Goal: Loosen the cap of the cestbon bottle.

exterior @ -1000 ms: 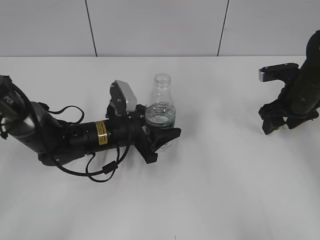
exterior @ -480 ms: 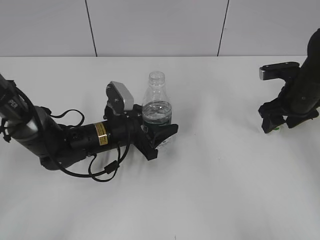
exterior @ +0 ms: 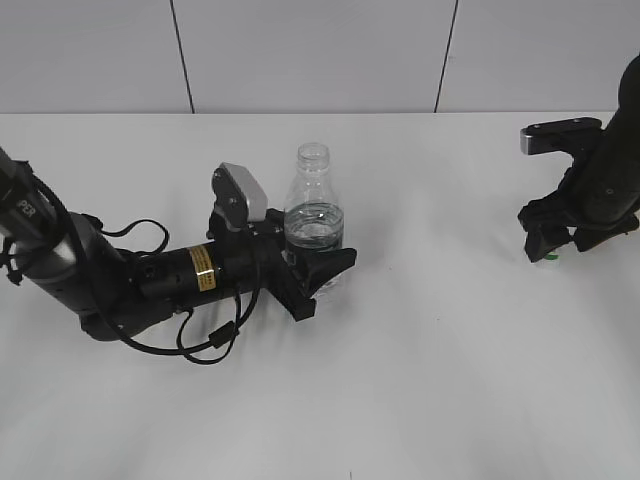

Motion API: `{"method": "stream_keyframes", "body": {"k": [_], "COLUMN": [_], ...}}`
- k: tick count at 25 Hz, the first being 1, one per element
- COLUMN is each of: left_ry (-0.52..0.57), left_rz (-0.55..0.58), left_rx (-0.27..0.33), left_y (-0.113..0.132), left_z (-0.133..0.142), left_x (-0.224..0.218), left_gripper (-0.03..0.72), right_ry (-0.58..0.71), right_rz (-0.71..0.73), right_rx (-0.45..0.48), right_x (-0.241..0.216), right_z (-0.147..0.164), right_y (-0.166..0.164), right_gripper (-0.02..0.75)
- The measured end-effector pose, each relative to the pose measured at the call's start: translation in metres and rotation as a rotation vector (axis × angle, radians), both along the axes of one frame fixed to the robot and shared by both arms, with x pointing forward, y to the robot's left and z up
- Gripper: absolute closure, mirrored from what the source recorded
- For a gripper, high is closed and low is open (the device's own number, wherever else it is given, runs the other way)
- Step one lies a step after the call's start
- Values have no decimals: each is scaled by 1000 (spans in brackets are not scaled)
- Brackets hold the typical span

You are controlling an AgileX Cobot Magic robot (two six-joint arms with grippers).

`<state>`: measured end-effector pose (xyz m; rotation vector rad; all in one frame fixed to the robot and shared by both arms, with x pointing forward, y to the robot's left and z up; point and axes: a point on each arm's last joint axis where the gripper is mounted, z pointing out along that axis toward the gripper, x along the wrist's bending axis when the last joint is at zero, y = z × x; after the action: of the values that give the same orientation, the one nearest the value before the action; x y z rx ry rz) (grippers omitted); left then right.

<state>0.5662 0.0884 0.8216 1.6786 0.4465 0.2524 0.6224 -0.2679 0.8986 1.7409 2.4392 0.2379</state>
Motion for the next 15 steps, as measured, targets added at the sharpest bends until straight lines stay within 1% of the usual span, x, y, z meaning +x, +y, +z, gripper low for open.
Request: {"method": "stream_keyframes", "body": {"k": [4,12,15], "left_ry": [-1,-1,16], "left_rz": [0,0,-2], "left_rx": [0,0,-6], "left_y": [0,0,0], "left_z": [0,0,0], "left_x": [0,0,0], "left_gripper": [259,253,223], "right_ry": [3,19,20], "right_rz": [0,-3,-4], "right_rx": [0,4,5], "right_x": [0,-2,-2], "right_z": [0,0,0], "right_y": [0,0,0], "right_gripper": [206,206,206]}}
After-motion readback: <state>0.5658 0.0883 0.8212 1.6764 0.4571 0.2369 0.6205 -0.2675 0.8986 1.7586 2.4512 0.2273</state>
